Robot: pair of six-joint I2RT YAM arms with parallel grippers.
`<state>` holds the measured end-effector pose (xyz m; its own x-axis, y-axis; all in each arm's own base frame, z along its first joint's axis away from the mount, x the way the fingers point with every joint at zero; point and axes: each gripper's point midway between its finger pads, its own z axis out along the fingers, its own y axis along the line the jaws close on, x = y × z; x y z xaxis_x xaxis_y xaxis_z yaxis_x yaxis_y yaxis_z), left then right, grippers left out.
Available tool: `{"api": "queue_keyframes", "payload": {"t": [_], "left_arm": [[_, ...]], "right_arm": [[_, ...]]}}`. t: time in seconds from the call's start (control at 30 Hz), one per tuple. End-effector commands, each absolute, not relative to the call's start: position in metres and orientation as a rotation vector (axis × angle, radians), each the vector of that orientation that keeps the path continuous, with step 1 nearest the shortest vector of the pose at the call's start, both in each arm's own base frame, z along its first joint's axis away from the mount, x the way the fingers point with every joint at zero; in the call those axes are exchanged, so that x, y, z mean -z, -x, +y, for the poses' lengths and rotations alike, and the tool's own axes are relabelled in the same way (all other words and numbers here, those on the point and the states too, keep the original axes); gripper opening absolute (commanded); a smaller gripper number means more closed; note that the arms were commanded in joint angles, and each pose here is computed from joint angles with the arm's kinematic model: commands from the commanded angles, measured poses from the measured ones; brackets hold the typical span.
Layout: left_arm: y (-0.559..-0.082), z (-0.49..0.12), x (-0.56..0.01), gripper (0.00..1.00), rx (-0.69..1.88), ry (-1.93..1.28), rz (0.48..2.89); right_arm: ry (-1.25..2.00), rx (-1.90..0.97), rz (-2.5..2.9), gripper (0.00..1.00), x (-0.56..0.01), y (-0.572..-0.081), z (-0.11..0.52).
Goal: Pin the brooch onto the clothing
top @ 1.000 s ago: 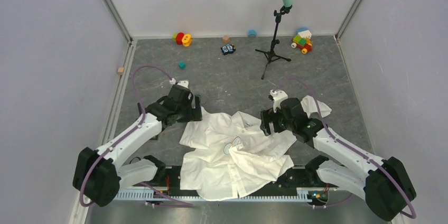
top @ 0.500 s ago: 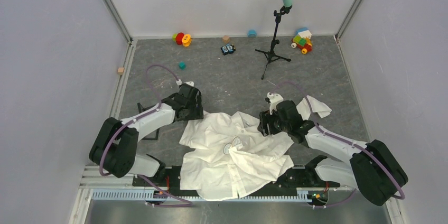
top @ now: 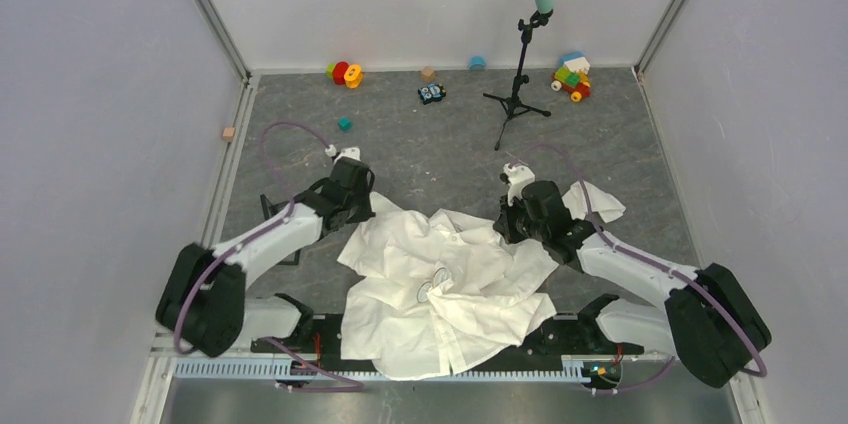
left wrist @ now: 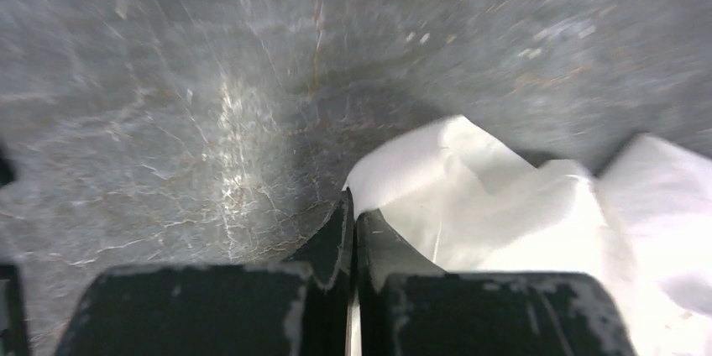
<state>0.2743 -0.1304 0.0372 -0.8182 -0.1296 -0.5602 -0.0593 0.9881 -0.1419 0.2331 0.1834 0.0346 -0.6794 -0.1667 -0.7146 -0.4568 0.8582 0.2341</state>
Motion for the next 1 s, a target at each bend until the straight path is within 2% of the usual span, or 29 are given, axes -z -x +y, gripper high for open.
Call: {"api": "queue_keyframes", "payload": {"t": [0.0, 0.13, 0.27, 0.5, 0.73, 0.97], "left_arm": [[-0.305, -0.12, -0.135, 0.02, 0.206, 0.166, 2.168], [-0.299, -0.115, -0.228, 0.02, 0.3, 0.098, 1.887], [-0.274, -0.117, -0.318, 0.02, 0.393, -0.058, 1.669], [-0.215, -0.104, -0.454, 0.02, 0.433, -0.218, 1.384], [-0.156, -0.101, -0.547, 0.02, 0.523, -0.328, 1.204], [-0.116, -0.087, -0.612, 0.02, 0.563, -0.324, 1.057]], "right_arm": [[0.398, -0.415, 2.0, 0.0, -0.145, -0.291, 0.186], [0.395, -0.336, 1.771, 0.0, -0.249, -0.31, 0.178], [0.424, -0.27, 1.53, 0.0, -0.357, -0.308, 0.167], [0.374, -0.233, 1.141, 0.0, -0.532, -0.256, 0.13], [0.416, -0.298, 0.846, 0.0, -0.644, -0.18, 0.111], [0.436, -0.321, 0.66, 0.0, -0.702, -0.122, 0.091]]}}
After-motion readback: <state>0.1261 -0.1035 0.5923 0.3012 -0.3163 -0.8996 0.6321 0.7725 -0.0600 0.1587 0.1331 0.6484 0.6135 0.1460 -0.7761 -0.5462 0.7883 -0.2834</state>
